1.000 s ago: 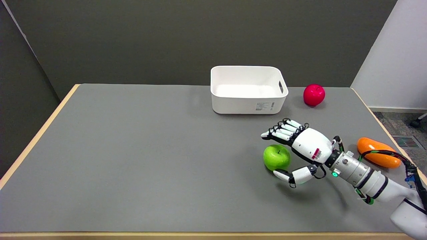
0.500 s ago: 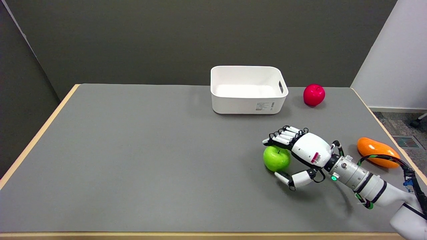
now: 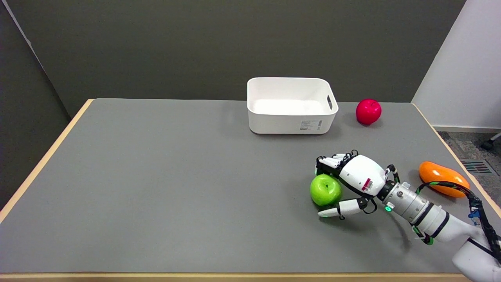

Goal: Pick up the green apple.

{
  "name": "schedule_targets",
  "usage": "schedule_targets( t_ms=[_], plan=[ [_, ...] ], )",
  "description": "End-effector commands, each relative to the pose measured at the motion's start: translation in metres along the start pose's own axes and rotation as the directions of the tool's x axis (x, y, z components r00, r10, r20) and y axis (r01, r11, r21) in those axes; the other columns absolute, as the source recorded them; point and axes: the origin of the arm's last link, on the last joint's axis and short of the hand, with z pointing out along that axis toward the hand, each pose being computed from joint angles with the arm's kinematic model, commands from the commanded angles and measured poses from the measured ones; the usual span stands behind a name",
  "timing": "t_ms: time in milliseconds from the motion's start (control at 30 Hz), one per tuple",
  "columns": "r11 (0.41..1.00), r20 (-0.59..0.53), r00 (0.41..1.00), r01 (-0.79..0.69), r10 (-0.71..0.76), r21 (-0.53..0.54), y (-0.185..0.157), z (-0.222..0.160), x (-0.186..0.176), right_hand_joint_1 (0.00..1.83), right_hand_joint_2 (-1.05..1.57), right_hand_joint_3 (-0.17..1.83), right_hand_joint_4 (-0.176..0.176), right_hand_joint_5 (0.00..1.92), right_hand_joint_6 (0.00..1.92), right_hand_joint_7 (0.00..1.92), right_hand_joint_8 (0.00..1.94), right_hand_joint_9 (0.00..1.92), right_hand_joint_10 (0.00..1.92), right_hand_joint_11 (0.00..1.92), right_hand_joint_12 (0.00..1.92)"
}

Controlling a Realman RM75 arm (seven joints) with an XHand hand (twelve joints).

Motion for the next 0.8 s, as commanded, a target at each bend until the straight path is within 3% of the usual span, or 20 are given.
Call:
schedule_targets(
  t_ms=[33, 267, 500, 633, 800],
  plan=[
    [0.999, -0.121, 0.992, -0.025, 0.021, -0.030, 0.000, 0.005, 0.014, 1.15, 1.25, 0.17, -0.176, 0.57, 1.58, 0.63, 1.61, 0.77, 1.69, 0.63, 1.92],
    [0.997, -0.304, 0.951, -0.070, 0.057, -0.032, 0.006, 0.019, 0.058, 1.13, 1.23, 0.25, -0.176, 0.55, 1.63, 0.60, 1.67, 0.77, 1.86, 0.62, 1.92],
    [0.995, -0.558, 0.828, -0.094, 0.061, -0.031, 0.021, 0.052, 0.139, 1.13, 1.22, 0.29, -0.176, 0.54, 1.65, 0.59, 1.69, 0.78, 1.90, 0.61, 1.92],
    [0.994, -0.582, 0.811, -0.001, -0.061, -0.105, 0.028, 0.084, 0.184, 1.13, 1.22, 0.29, -0.176, 0.53, 1.66, 0.59, 1.70, 0.79, 1.92, 0.59, 1.92],
    [0.985, -0.544, 0.828, 0.052, -0.133, -0.162, 0.039, 0.132, 0.210, 1.12, 1.23, 0.29, -0.176, 0.52, 1.67, 0.57, 1.71, 0.79, 1.92, 0.57, 1.92]
  ],
)
